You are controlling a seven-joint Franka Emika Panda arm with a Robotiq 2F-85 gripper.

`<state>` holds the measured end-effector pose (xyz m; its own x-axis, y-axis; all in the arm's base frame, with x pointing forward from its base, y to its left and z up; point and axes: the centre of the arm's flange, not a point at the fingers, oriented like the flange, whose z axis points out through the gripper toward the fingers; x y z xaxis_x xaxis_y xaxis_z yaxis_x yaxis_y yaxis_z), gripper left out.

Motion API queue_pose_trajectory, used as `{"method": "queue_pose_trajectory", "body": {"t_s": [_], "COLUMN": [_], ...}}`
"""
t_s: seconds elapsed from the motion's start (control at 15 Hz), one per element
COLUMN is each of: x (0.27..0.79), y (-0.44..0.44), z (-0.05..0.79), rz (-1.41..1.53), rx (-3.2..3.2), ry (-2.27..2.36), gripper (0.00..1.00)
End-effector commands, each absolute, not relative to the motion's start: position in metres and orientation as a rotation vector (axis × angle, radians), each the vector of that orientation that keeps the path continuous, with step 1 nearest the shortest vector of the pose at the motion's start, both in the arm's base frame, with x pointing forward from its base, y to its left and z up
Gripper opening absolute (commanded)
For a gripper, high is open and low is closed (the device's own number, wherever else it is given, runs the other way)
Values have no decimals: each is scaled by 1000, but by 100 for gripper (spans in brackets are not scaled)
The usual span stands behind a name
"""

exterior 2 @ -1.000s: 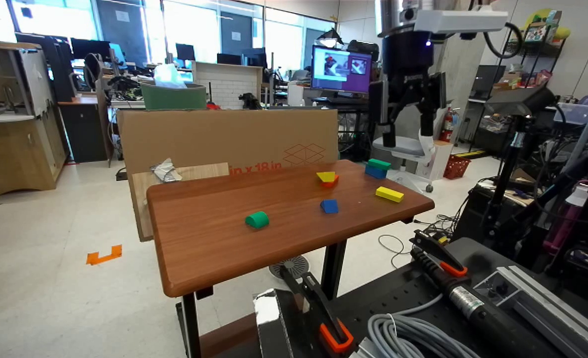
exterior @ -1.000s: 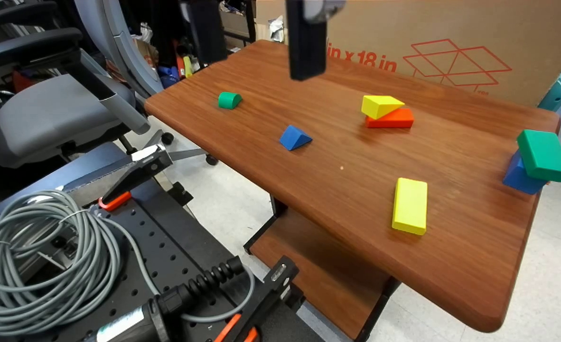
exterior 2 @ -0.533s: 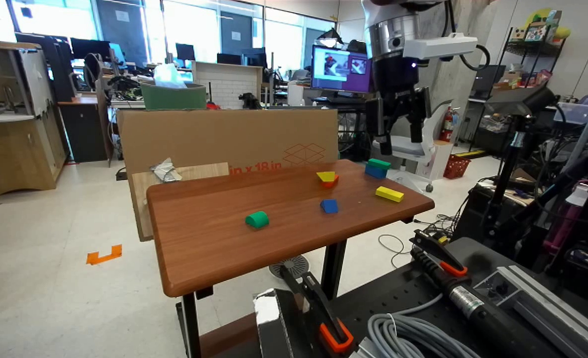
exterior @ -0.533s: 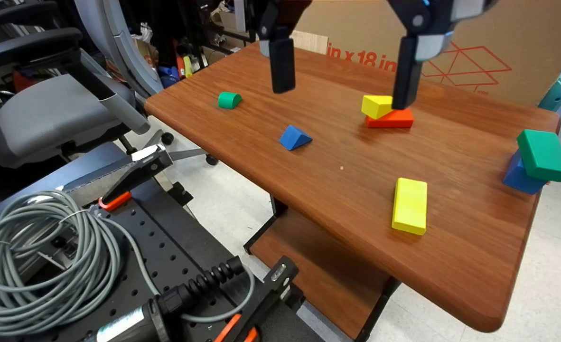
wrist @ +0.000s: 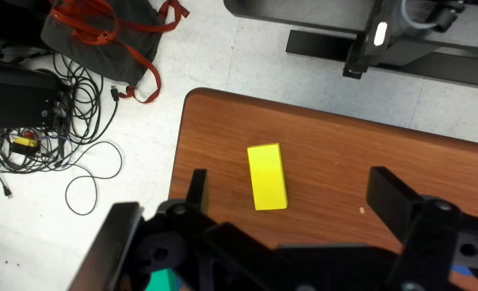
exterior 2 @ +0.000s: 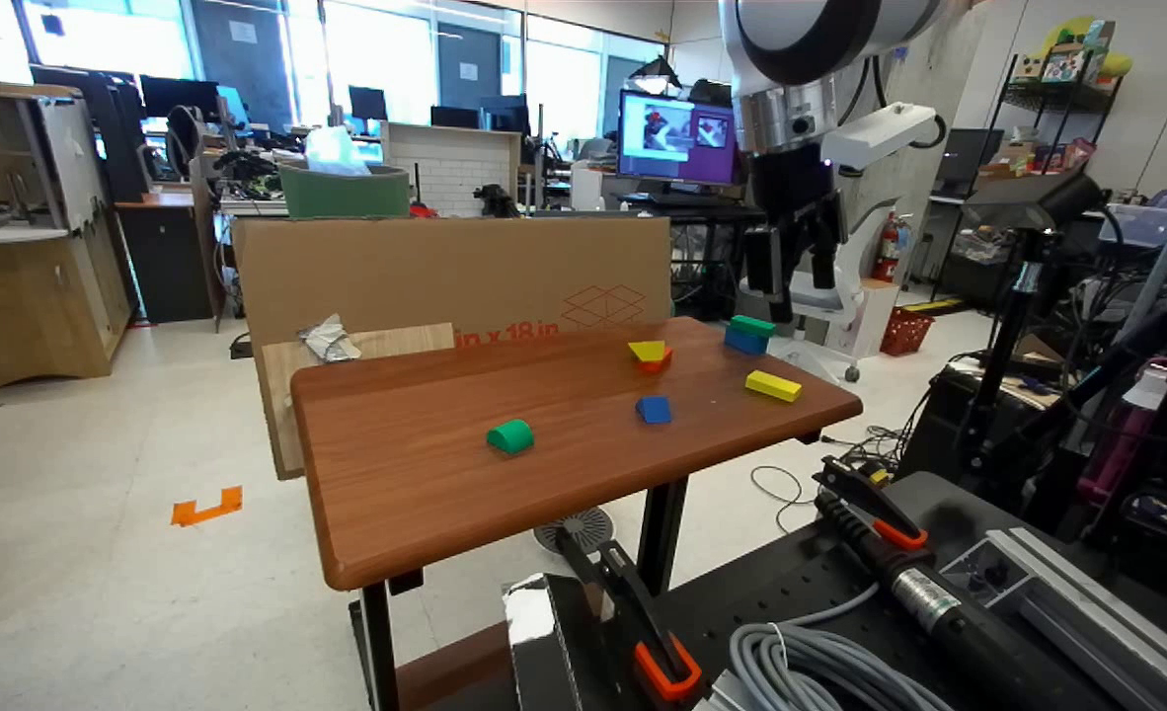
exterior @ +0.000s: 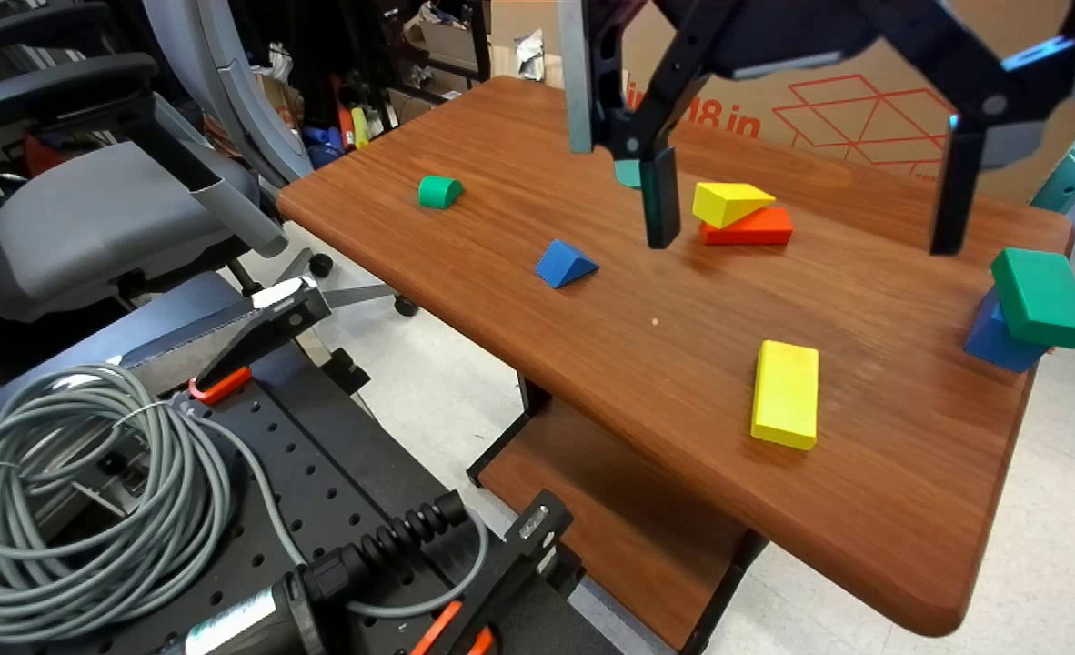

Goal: Put the yellow block that is in the front on the green block

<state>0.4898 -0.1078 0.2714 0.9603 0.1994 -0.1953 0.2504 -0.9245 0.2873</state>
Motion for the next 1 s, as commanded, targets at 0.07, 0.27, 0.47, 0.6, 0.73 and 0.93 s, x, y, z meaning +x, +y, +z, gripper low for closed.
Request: {"method": "queue_pose_trajectory", "body": {"t_s": [0.07,0.27,0.47,0.6,0.73,0.93], "x": [511,517,524,528,531,530], "y": [-129,-134,-134,-138,-143,-149], "z": [243,224,210,201,189,175], "rz": [-172,-182,-186,-204,-232,-272], "rx": [2828,2847,2863,2872,2877,2901], "ry": [396,445,519,543,570,593], "gripper": [100,100,100,100,100,100]}}
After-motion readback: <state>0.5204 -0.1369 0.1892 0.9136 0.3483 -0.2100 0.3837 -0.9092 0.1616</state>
